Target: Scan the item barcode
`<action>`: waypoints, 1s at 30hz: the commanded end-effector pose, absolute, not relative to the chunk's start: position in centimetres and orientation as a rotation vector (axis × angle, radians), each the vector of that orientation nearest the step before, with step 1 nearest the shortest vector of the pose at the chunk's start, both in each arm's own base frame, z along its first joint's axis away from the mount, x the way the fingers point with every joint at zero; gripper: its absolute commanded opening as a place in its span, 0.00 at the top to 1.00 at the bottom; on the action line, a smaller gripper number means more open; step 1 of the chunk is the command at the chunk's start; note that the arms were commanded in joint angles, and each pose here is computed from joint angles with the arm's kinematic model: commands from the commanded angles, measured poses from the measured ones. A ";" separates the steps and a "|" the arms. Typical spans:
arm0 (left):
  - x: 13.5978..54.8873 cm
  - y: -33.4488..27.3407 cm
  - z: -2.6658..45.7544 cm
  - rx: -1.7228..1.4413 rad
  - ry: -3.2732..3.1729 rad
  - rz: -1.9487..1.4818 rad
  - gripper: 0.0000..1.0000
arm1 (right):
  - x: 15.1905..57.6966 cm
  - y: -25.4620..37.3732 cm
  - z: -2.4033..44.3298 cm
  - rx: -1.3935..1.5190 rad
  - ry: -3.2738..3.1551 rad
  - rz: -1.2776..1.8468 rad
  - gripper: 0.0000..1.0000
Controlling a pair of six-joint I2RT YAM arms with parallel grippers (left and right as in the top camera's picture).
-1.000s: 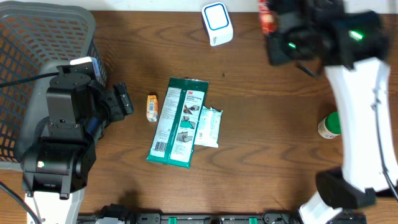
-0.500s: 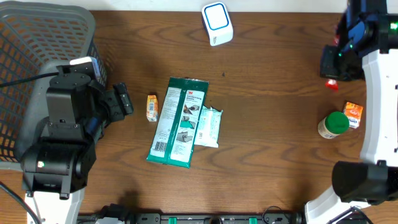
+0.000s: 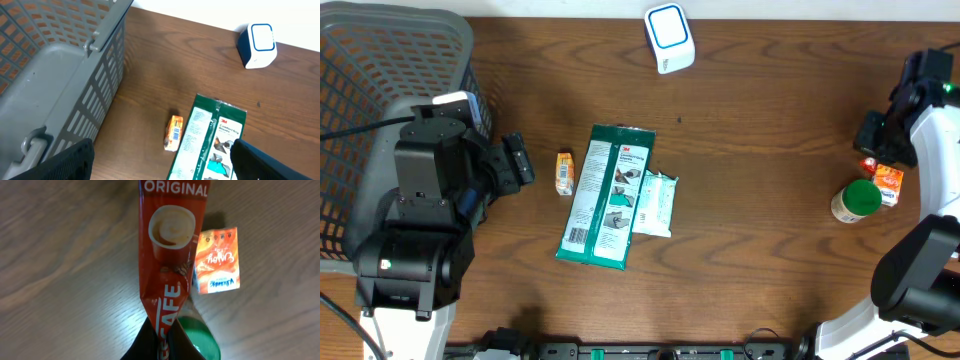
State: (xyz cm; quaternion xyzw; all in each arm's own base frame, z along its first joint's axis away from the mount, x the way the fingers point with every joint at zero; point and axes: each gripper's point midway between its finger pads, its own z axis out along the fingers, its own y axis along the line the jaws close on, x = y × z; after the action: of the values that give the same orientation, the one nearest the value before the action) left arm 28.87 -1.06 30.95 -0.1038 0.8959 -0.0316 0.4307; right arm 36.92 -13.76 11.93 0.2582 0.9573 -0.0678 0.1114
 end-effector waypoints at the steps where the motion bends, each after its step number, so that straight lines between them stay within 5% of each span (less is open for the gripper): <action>1: 28.9 -0.8 31.4 -0.275 2.222 -0.075 0.13 | 36.5 -14.1 10.2 0.806 2.798 -0.192 0.92; 3: 28.9 -0.8 31.4 -0.275 2.222 -0.075 0.13 | 36.6 -14.2 9.1 0.807 2.783 -0.191 0.74; 5: 28.9 -0.8 31.4 -0.275 2.222 -0.075 0.13 | 36.5 -14.2 8.6 0.806 2.784 -0.192 0.29; 9: 28.9 -0.8 31.4 -0.275 2.222 -0.075 0.13 | 36.4 -14.1 8.2 0.806 2.786 -0.192 0.04; 17: 28.9 -0.8 31.4 -0.275 2.222 -0.075 0.13 | 37.2 -11.5 8.0 0.775 2.798 0.040 0.02; 24: 28.9 -0.8 31.4 -0.275 2.222 -0.075 0.13 | 39.6 -3.5 10.0 0.386 2.743 0.619 0.04; 30: 28.9 -0.8 31.4 -0.275 2.222 -0.075 0.13 | 39.4 0.9 10.5 0.246 2.754 0.750 0.02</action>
State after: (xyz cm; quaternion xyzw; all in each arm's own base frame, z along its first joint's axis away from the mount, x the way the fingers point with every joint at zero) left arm 28.87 -1.06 30.95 -0.1038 0.8959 -0.0316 0.4307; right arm 39.55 -2.91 9.52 0.1389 0.9594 0.2023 0.1389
